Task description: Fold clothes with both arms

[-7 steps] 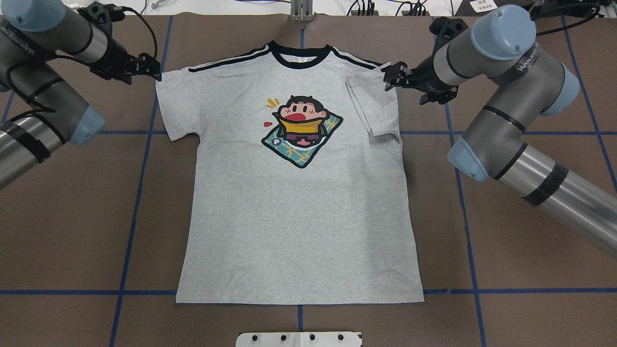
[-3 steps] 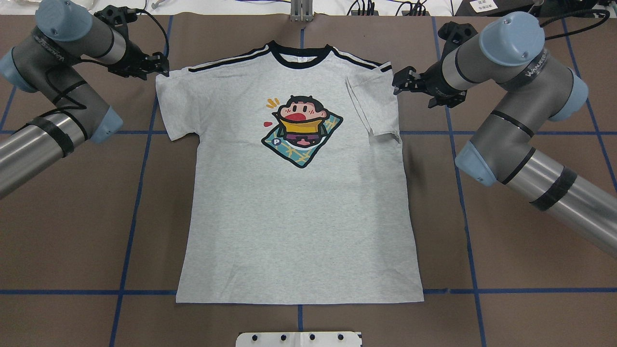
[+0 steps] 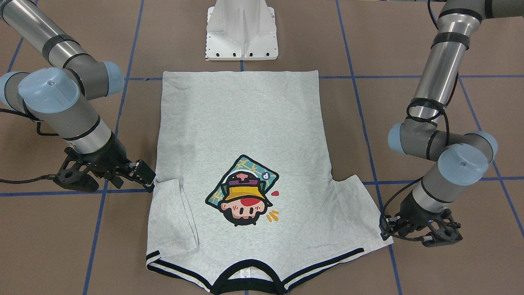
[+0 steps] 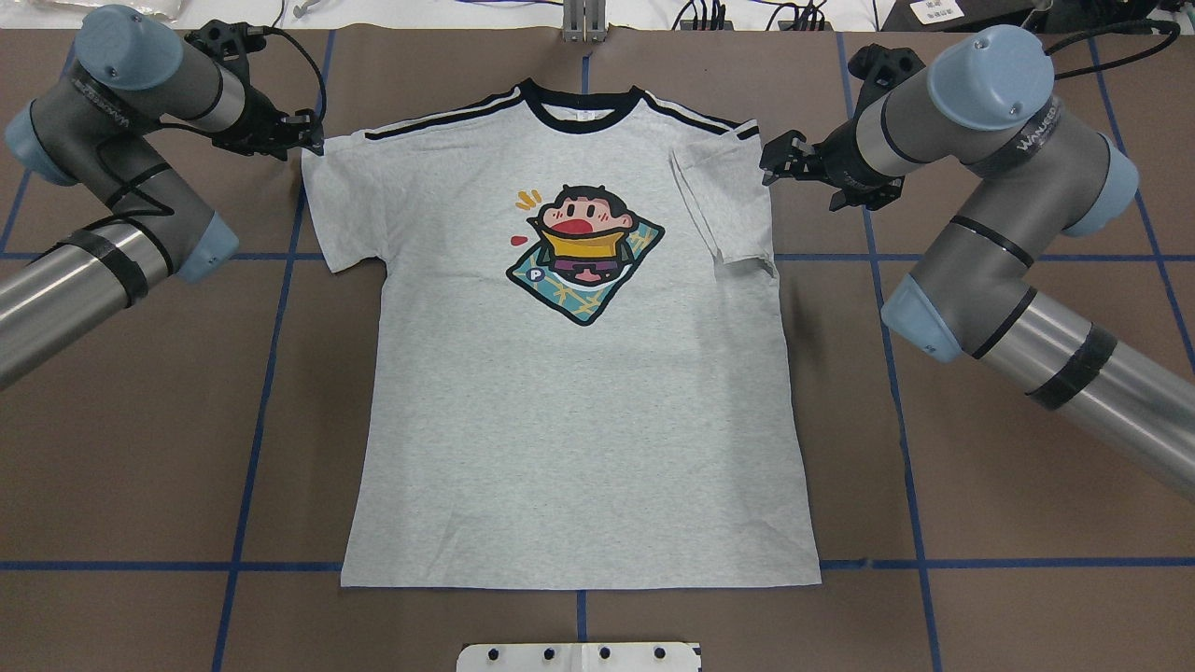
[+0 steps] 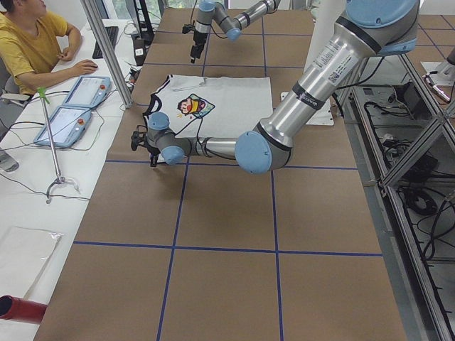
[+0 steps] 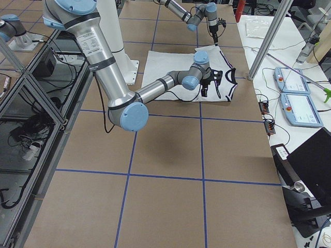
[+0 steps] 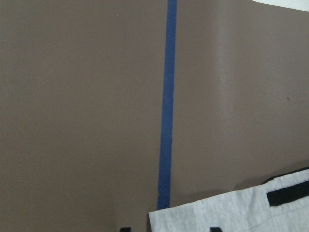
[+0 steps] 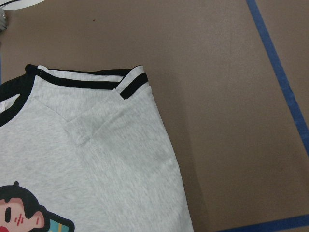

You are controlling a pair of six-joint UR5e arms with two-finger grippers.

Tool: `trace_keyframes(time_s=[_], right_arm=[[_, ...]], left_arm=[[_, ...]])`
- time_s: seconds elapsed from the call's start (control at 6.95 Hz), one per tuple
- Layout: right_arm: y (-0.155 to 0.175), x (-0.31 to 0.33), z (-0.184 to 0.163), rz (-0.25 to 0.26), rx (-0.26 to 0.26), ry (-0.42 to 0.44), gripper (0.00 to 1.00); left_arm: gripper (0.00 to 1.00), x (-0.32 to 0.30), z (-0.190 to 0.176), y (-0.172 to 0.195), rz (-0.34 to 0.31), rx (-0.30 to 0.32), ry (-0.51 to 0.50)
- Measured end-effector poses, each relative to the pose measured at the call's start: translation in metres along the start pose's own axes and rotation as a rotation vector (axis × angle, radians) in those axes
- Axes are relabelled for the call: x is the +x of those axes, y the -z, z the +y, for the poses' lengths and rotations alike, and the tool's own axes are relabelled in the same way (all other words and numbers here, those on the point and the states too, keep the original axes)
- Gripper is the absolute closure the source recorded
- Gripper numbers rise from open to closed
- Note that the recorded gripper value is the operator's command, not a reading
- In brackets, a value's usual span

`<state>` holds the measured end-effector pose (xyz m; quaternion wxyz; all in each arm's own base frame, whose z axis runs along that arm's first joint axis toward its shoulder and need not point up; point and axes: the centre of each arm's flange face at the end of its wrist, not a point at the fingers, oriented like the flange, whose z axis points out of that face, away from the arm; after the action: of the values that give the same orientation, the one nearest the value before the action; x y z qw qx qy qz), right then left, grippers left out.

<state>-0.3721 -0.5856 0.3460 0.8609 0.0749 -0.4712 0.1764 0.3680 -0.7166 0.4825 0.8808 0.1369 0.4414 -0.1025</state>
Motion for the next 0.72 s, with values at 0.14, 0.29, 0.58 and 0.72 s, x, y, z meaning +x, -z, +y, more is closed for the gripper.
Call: trace_keyframes(time_s=[0.14,0.29,0.58,0.72], right_arm=[[-0.0001,0.0000,0.0000,0.000,-0.001,0.000,0.00],[-0.0002,-0.0001,0.0000,0.000,-0.001,0.000,0.00],[-0.0001,-0.0004,0.0000,-0.001,-0.001,0.000,0.00],[-0.0003,-0.0008,0.0003,-0.001,-0.002,0.001,0.00]], left_arm=[[0.64,0.0012,0.0004,-0.0016,0.003,0.000,-0.002],[0.77,0.0024,0.0009,-0.0026,0.003,-0.001,-0.004],[1.00,0.0043,0.0008,-0.0031,0.004,0.000,-0.005],[1.00,0.0049,0.0011,-0.0034,0.004,-0.001,-0.006]])
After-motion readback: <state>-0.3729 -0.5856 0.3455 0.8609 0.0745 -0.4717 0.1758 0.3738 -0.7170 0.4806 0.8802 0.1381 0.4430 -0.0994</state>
